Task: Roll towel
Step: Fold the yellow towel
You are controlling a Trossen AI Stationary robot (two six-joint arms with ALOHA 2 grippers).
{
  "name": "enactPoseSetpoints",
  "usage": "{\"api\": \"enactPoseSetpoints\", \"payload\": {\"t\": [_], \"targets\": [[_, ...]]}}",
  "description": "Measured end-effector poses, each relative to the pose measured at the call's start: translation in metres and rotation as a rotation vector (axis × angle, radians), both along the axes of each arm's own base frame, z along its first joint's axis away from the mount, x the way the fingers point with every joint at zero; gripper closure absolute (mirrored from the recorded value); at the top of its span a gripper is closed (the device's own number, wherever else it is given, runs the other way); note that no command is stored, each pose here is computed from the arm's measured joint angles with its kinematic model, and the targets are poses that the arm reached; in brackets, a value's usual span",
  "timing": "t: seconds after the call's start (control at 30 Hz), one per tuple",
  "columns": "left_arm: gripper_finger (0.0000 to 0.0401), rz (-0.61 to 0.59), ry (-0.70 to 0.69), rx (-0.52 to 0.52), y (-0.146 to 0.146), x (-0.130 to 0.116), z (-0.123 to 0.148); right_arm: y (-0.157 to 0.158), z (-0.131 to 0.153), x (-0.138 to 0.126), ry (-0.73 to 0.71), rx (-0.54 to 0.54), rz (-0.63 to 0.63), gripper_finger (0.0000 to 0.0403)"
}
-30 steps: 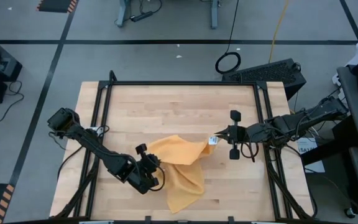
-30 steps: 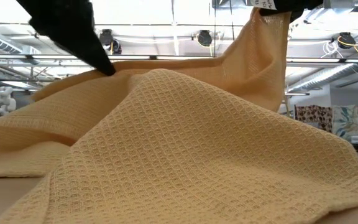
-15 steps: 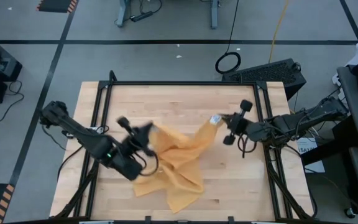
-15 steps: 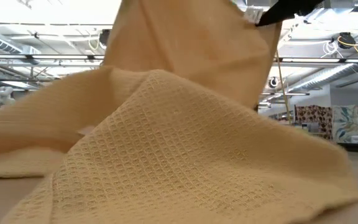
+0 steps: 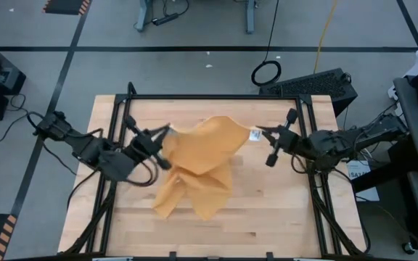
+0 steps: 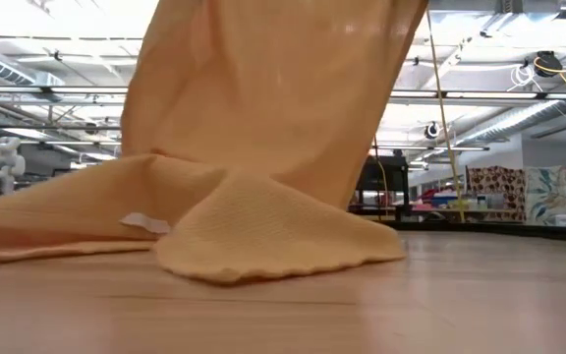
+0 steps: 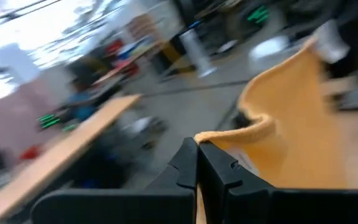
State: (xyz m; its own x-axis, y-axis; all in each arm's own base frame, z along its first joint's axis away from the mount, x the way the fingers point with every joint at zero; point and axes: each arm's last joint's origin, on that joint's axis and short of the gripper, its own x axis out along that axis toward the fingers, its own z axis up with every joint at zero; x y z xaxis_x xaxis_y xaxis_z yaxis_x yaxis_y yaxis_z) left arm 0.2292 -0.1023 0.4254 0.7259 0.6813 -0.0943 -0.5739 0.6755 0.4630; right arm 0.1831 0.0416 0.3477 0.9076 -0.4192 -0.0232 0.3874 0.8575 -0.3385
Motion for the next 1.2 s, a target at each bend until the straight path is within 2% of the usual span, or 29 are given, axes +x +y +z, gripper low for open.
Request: {"api": "enactPoseSetpoints", "payload": {"t": [0.1,0.23,0.33,0.43,0.5,0.57,0.63,0.73,0.8,0.87,0.93,1.03,1.13,1.2], "targets": [[0.0397,-0.182,-0.019,-0.032,-0.011,0.001,0.006,0.007,0.003,-0.005,-0.038,0.049,0.057,0.0403],[0.0397,-0.497,-0.028,-0.104,-0.024,0.003,0.009,0.020,0.005,-0.012,-0.060,0.084,0.136,0.0403],[0.0397,-0.704,-0.071,-0.139,-0.032,0.003,0.015,0.031,0.013,-0.016,-0.138,0.130,0.252,0.0403],[0.0397,-0.774,-0.149,-0.095,-0.037,0.002,0.025,0.042,0.025,-0.023,-0.244,0.138,0.337,0.0403],[0.0397,-0.699,-0.182,-0.037,-0.035,0.001,0.031,0.046,0.031,-0.027,-0.270,0.099,0.354,0.0403],[0.0397,-0.555,-0.186,0.033,-0.029,-0.001,0.036,0.045,0.036,-0.028,-0.260,0.051,0.298,0.0403],[0.0397,-0.356,-0.172,0.094,-0.016,-0.001,0.041,0.040,0.037,-0.028,-0.226,-0.016,0.173,0.0403],[0.0397,-0.038,-0.100,0.151,0.018,0.007,0.043,0.025,0.036,-0.025,-0.119,-0.159,-0.078,0.0403],[0.0397,0.100,-0.032,0.172,0.047,0.017,0.037,0.011,0.035,-0.020,-0.069,-0.215,-0.185,0.0403],[0.0397,0.172,0.036,0.169,0.076,0.023,0.028,-0.004,0.034,-0.015,-0.049,-0.240,-0.247,0.0403],[0.0397,0.207,0.104,0.115,0.103,0.025,0.014,-0.019,0.031,-0.011,-0.013,-0.254,-0.300,0.0403],[0.0397,0.206,0.181,-0.077,0.132,0.021,-0.011,-0.040,0.018,-0.006,0.087,-0.235,-0.361,0.0403],[0.0397,0.233,0.247,-0.271,0.148,0.010,-0.029,-0.061,0.000,-0.005,0.190,-0.151,-0.343,0.0403],[0.0397,0.293,0.279,-0.325,0.154,0.006,-0.037,-0.074,-0.010,-0.003,0.223,-0.088,-0.322,0.0403]]}}
